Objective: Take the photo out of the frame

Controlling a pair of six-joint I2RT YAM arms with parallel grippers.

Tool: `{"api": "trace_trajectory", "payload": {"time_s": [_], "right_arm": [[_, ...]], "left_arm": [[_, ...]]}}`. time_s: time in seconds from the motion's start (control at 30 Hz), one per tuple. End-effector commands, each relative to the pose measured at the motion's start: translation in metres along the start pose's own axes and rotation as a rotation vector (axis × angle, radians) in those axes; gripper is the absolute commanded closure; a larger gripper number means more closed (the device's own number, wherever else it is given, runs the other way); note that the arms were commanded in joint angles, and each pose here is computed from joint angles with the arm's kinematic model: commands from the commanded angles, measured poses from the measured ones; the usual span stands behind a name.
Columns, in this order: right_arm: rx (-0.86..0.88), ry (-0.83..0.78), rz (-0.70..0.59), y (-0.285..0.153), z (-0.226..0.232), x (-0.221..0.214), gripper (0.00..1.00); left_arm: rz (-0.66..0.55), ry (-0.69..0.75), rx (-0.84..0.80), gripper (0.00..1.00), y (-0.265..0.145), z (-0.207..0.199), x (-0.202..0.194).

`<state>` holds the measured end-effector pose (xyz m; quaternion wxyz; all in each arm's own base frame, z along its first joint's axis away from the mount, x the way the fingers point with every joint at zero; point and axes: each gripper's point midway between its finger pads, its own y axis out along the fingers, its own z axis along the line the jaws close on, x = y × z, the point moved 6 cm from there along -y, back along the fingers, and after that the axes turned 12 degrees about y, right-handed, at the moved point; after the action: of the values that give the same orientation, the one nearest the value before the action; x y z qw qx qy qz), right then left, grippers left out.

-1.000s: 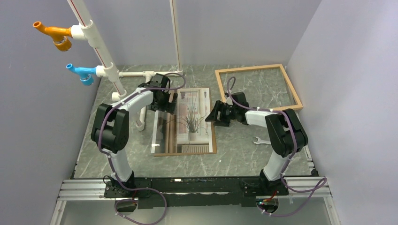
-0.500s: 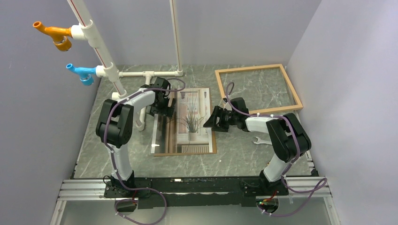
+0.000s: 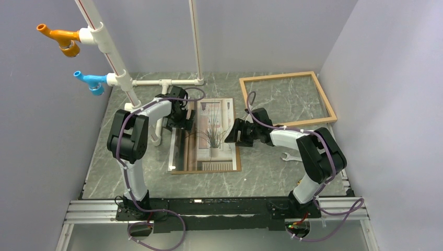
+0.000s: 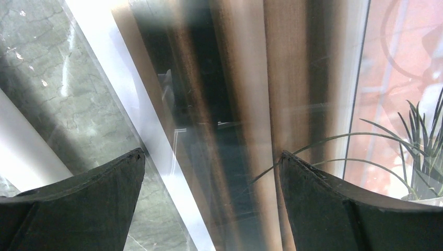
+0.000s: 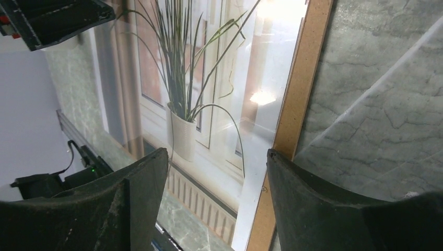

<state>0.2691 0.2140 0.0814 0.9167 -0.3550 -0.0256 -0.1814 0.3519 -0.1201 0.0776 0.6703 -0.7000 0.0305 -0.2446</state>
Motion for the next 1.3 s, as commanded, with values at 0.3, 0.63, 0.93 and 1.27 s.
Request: {"api": "trace_trajectory", "payload": {"time_s": [0.3, 0.63, 0.93, 1.27], "right_arm": [[-0.063, -0.084, -0.035, 0.002, 0.012, 0.003, 0.27], [-0.084, -0.148, -0.076, -0.01, 0.02, 0.011, 0.23], [-0.191, -0.237, -0.14, -0.017, 0.012, 0.02, 0.18], [-0.299, -0.294, -0.201, -0.044, 0.004, 0.011, 0.0]], "left_arm": [[0.007, -0.019, -0.156, 0.0, 0.001, -0.018, -0.001], [-0.202, -0.05, -0.332, 0.01, -0.057, -0.04, 0.018], [-0.319, -0.034, -0.331, 0.01, -0.088, -0.041, 0.023], [-0.388, 0.065, -0.213, 0.01, -0.113, -0.06, 0.013]]}}
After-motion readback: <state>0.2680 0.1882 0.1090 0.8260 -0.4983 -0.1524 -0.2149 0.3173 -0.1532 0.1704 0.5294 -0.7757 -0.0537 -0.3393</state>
